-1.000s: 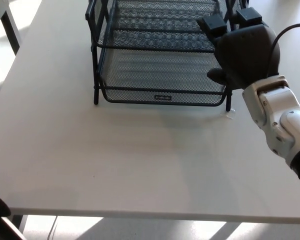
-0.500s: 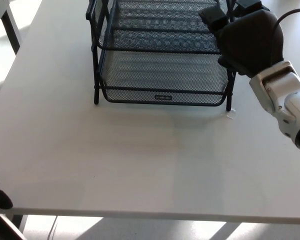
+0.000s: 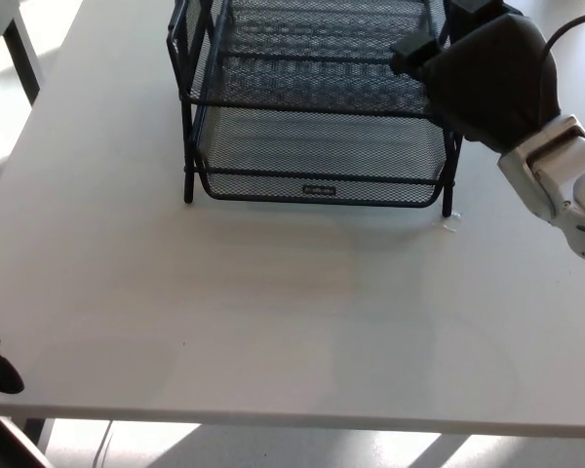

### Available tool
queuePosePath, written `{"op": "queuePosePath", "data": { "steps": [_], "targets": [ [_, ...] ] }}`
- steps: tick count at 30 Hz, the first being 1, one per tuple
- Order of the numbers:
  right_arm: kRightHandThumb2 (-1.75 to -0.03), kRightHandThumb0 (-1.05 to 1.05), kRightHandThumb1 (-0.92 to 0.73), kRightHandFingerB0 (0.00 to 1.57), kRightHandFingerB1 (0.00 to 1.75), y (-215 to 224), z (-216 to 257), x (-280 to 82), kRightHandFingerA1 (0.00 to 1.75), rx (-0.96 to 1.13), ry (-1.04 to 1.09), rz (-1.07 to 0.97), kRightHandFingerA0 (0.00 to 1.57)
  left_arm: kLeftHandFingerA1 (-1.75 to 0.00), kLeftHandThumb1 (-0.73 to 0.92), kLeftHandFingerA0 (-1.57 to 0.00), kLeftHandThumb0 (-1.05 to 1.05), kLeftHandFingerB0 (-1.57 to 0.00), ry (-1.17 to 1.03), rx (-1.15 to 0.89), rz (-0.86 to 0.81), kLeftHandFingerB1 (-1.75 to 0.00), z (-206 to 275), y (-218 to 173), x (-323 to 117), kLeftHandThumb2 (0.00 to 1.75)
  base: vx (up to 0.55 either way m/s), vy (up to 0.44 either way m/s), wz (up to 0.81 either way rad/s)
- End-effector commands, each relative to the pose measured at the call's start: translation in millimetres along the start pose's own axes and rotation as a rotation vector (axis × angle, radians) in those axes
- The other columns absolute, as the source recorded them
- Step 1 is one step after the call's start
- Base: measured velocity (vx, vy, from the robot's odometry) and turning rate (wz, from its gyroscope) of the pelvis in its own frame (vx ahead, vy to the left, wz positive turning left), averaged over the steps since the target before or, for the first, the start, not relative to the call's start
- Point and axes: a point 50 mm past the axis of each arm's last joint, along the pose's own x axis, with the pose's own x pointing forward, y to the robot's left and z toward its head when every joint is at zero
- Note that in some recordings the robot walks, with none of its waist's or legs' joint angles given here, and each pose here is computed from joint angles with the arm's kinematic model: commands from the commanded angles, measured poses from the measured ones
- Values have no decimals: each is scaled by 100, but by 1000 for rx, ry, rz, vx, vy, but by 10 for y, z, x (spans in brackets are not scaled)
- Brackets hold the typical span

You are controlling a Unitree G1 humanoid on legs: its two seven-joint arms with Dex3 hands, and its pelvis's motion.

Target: The robot uses its right hand to grab the drawer kept on the middle of the desk and pull it out towards the robot

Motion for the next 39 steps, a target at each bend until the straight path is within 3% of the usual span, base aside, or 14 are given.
{"op": "queuePosePath", "data": {
  "steps": [1, 5, 6, 8, 9, 12, 13, 14, 16, 19, 21, 32, 39],
  "targets": [
    [-62, -37, -56, 90, 90, 12, -15, -75, 164, -4, -17, -57, 82, -87, 55, -81, -28, -83, -12, 30, -31, -61, 9, 7, -1, 57, 0, 0, 0],
    [-67, -33, -53, 89, 99, 26, -3, -100, 163, 7, -14, -73, 84, -89, 54, -81, -26, -83, -19, 21, -24, -63, 9, 6, 1, 56, 0, 0, 0],
    [-64, -35, -55, 89, 90, 33, 1, -111, 163, 19, -14, -72, 84, -88, 55, -81, -27, -83, -18, 19, -25, -62, 7, 5, 2, 56, 0, 0, 0],
    [-65, -32, -53, 89, 93, 30, 3, -110, 163, 25, -17, -74, 83, -87, 55, -81, -28, -82, -16, 21, -23, -62, 6, 1, -1, 57, 0, 0, 0],
    [-62, -36, -54, 91, 79, 33, 7, -116, 162, 38, -13, -72, 84, -88, 54, -82, -27, -83, -18, 18, -20, -62, 7, -1, -3, 56, 0, 0, 0],
    [-62, -34, -53, 92, 80, 34, 8, -121, 161, 30, -11, -80, 85, -89, 55, -81, -27, -83, -21, 19, -20, -62, 12, 0, -4, 57, 0, 0, 0],
    [-67, -27, -50, 88, 111, 32, 8, -131, 167, 39, -5, -93, 85, -89, 56, -80, -28, -82, -17, 20, -27, -62, 12, 1, -6, 56, 0, 0, 0],
    [-74, -25, -50, 84, 118, 32, 7, -136, 166, 36, -4, -98, 84, -90, 56, -81, -28, -83, -20, 19, -24, -63, 13, 1, -4, 57, 0, 0, 0],
    [-72, -27, -50, 84, 115, 47, 13, -159, 166, 32, 0, -100, 84, -89, 55, -82, -28, -82, -21, 13, -26, -62, 7, -20, -8, 56, 0, 0, 0],
    [-62, -33, -52, 89, 81, 52, 19, -193, 157, 62, 12, -90, 84, -89, 55, -81, -27, -83, -19, 11, -24, -62, 6, -19, -9, 56, 0, 0, 0],
    [-60, -33, -52, 91, 77, 48, 20, -216, 154, 69, 10, -90, 84, -89, 55, -82, -27, -83, -22, 11, -21, -63, 7, -18, -11, 56, 0, 0, 0],
    [-55, -39, -50, 97, 66, -66, 114, -585, 152, 108, 6, -254, 91, -93, 54, -82, -27, -84, -12, 0, -20, -65, -16, -29, -23, 56, 0, 0, 0],
    [-58, -34, -49, 95, 71, -185, 143, -828, 156, 126, -4, -278, 90, -89, 54, -80, -26, -83, -9, 8, -21, -63, -17, -41, -37, 56, 0, 0, 0]
  ]
}}
